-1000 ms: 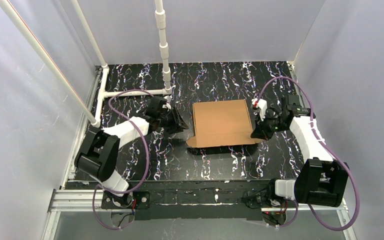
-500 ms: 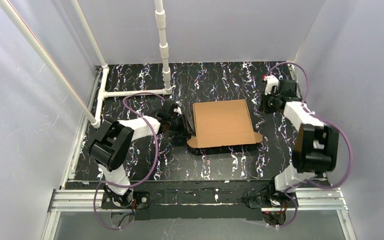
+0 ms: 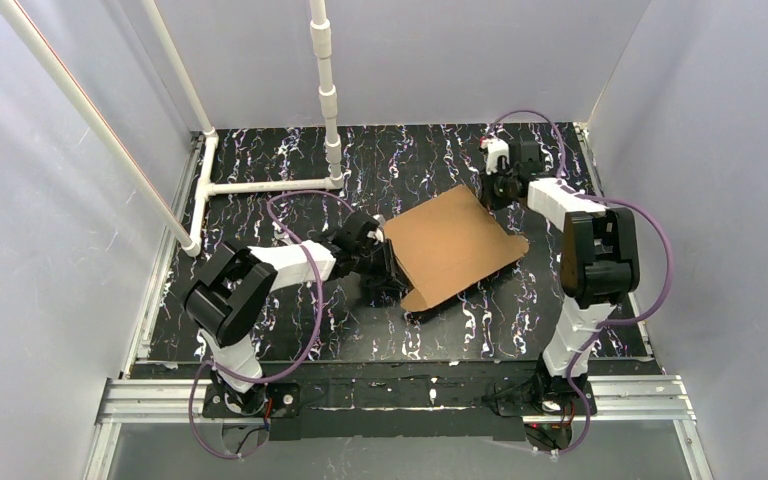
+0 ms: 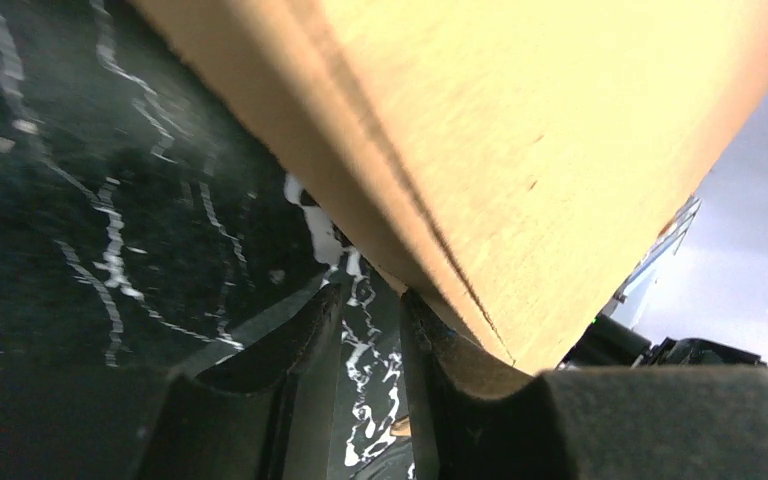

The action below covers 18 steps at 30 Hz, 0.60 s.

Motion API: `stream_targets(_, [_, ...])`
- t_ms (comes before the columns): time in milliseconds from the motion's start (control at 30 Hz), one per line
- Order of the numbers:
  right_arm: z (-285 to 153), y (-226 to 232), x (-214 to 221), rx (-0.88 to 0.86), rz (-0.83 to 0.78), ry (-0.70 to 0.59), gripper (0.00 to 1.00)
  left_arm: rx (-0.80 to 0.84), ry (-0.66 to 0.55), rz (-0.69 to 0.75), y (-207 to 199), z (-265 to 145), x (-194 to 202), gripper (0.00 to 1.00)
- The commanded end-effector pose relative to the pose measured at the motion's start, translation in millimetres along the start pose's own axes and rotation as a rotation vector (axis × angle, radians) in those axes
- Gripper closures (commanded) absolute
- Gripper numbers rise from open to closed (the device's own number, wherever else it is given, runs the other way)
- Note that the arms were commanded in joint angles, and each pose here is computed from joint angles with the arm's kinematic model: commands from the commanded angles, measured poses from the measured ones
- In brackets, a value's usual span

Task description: Fold the paper box

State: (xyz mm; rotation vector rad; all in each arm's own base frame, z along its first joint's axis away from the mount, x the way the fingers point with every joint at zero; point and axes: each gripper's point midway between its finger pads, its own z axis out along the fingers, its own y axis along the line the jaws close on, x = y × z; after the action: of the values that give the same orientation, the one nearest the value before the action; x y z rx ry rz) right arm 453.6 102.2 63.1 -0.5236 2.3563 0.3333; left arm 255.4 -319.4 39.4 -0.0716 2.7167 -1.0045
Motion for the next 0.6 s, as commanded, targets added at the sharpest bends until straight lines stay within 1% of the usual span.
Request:
stream_targets(0, [11,50,-14,-0.179,-0.081,0.012,0.99,0.068,-0.034,0.025,-30,0,3,0.73])
stream_targets(100, [17,52,-20,-0.164,-0.078,0.023,0.97,0.059,-0.043,0.015,-28,1,8,0.73])
stream_targets(167, [15,28,-32,-0.032,-0.070,0.016,0.94,0.043,-0.054,0.011,-20,-3,12,0.73])
stream_targets(233, [-1,1,-47,0.082,-0.057,-0.025,0.90,0.028,-0.072,0.013,-12,-11,16,0.72])
stream_targets(333, [-37,-28,-69,0.158,-0.028,-0.121,0.71,0.024,-0.103,0.030,-4,-27,23,0.71])
stream_targets(400, [-64,-35,-76,0.145,-0.003,-0.180,0.63,0.028,-0.132,0.045,-1,-40,26,0.70])
stream_targets(500, [-99,-26,-68,0.085,0.006,-0.233,0.49,-0.006,-0.153,0.075,11,-57,32,0.69])
stream_targets(567, [-118,-10,-53,0.018,0.008,-0.256,0.38,-0.039,-0.186,0.127,14,-72,28,0.62])
